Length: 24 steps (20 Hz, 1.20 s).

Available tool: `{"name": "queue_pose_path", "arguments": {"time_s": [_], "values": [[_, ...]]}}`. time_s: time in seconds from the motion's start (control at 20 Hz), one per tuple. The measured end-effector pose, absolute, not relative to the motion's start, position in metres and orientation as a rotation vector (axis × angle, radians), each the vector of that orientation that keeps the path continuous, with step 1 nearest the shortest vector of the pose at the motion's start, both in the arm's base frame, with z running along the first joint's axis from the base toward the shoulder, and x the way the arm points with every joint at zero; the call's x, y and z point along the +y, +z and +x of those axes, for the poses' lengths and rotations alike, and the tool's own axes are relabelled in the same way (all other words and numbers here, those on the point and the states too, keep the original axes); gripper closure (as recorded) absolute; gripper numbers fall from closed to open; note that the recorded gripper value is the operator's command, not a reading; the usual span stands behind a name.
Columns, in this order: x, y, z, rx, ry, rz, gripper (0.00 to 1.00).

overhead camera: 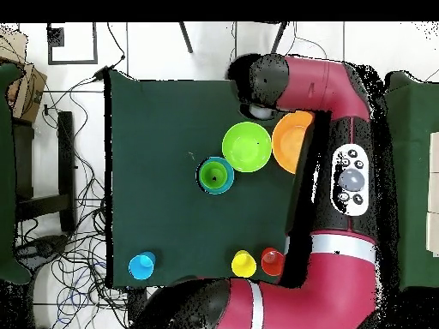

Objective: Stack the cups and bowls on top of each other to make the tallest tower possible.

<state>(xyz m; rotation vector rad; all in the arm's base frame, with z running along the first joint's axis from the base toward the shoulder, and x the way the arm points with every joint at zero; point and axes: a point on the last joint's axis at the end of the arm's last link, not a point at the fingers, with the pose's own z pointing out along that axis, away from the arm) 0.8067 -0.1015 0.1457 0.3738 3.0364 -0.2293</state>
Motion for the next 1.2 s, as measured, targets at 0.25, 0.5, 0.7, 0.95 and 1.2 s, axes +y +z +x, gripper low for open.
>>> {"name": "queue_pose_path", "arguments": {"time_s": [0.25, 0.5, 0.7, 0.95, 1.2], "values": [[-0.110, 0.139, 0.791, 3.051, -0.272, 0.491, 0.00], [-0.104, 0.137, 0.778, 3.036, -0.298, 0.686, 0.00], [-0.098, 0.136, 0.773, 3.017, -0.303, 0.802, 0.00], [-0.093, 0.134, 0.767, 2.999, -0.298, 0.914, 0.00], [-0.092, 0.129, 0.760, 3.015, -0.275, 0.956, 0.00]]}}
